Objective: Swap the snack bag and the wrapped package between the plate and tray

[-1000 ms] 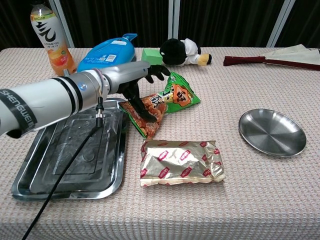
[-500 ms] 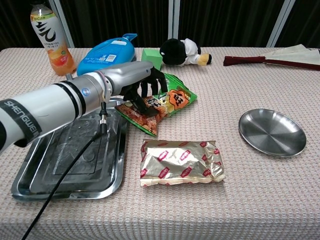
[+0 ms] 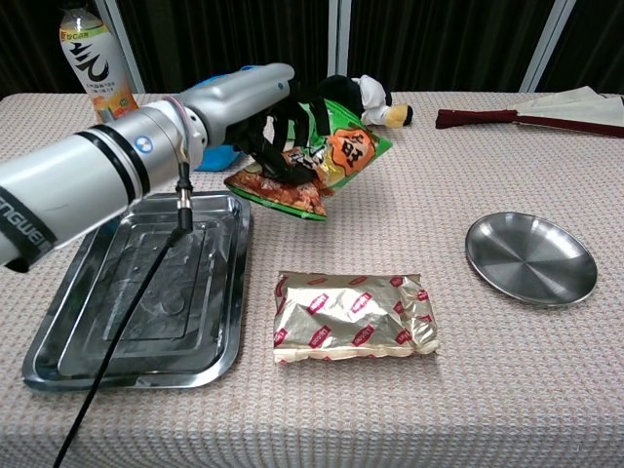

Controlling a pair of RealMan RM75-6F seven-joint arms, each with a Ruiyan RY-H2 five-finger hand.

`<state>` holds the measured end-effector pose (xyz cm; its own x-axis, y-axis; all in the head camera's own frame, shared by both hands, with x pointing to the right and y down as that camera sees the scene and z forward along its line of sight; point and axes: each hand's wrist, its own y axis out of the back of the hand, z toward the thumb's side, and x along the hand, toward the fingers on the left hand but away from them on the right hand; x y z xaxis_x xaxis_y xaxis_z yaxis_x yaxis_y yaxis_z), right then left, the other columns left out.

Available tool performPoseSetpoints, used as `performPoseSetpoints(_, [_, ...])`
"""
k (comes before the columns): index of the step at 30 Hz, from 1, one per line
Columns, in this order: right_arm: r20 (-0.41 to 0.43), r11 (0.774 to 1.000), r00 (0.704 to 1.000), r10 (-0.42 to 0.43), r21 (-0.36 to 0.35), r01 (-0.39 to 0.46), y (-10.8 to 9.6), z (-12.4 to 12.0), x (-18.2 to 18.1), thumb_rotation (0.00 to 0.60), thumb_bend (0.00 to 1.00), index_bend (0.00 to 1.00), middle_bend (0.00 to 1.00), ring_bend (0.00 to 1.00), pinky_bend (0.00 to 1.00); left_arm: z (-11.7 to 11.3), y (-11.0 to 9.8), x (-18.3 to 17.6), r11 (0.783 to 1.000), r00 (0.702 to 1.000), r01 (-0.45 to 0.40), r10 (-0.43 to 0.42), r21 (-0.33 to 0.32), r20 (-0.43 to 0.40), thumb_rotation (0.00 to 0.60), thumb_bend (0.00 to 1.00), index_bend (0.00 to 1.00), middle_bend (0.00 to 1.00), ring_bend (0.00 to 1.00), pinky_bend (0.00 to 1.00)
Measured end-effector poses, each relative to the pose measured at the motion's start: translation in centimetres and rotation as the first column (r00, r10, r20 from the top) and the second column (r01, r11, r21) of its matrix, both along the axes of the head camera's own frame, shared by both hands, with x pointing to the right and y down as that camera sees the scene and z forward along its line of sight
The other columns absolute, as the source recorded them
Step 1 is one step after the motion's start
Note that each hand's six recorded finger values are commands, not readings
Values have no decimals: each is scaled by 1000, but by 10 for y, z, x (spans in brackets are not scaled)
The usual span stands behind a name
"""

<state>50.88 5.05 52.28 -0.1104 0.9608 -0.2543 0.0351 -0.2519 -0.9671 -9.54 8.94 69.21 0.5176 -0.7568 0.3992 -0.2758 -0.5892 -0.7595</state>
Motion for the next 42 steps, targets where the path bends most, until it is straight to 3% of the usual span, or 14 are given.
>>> performPoseSetpoints(9, [3,1000,1000,-13,0,13,-5,2,-7,600,122,0,0,0,0,-43,-3,-58,997,999,54,-54,61,1,600,401,518,592,597,840])
performPoseSetpoints(14, [11,1000,1000,-28,-10,29,-5,8,-15,600,122,0,0,0,0,-51,25,-108,997,995,70,-72,38,74,600,401,516,590,597,840])
performPoseSetpoints(21, [12,999,999,-42,-22,42,-6,13,-23,600,122,0,0,0,0,-40,69,-156,993,983,110,-103,-39,154,600,387,487,563,571,815])
performPoseSetpoints(24, [11,999,999,-45,-23,45,-5,13,-25,600,122,0,0,0,0,-36,80,-162,992,982,106,-93,-71,167,600,331,388,473,485,731])
performPoseSetpoints(27, [10,999,999,-45,-26,46,-5,13,-25,600,121,0,0,0,0,-33,86,-163,991,984,88,-70,-105,163,600,200,157,261,284,531])
performPoseSetpoints(29, [10,998,999,-47,-32,48,-4,13,-26,600,118,0,0,0,0,-32,88,-164,989,986,76,-55,-127,158,600,143,92,169,169,413])
performPoseSetpoints(32, [10,998,999,-53,-40,53,-4,14,-27,600,115,0,0,0,0,-33,89,-165,990,987,57,-37,-126,155,600,110,87,142,112,336])
performPoseSetpoints(37, [15,997,997,-71,-41,71,-3,13,-32,600,115,0,0,0,0,-37,84,-175,991,985,82,-64,-108,160,600,102,87,142,111,311])
performPoseSetpoints(42, [46,993,993,-109,-50,111,-1,10,-47,600,100,0,0,0,0,-62,56,-199,988,975,156,-156,12,158,600,91,88,142,111,263])
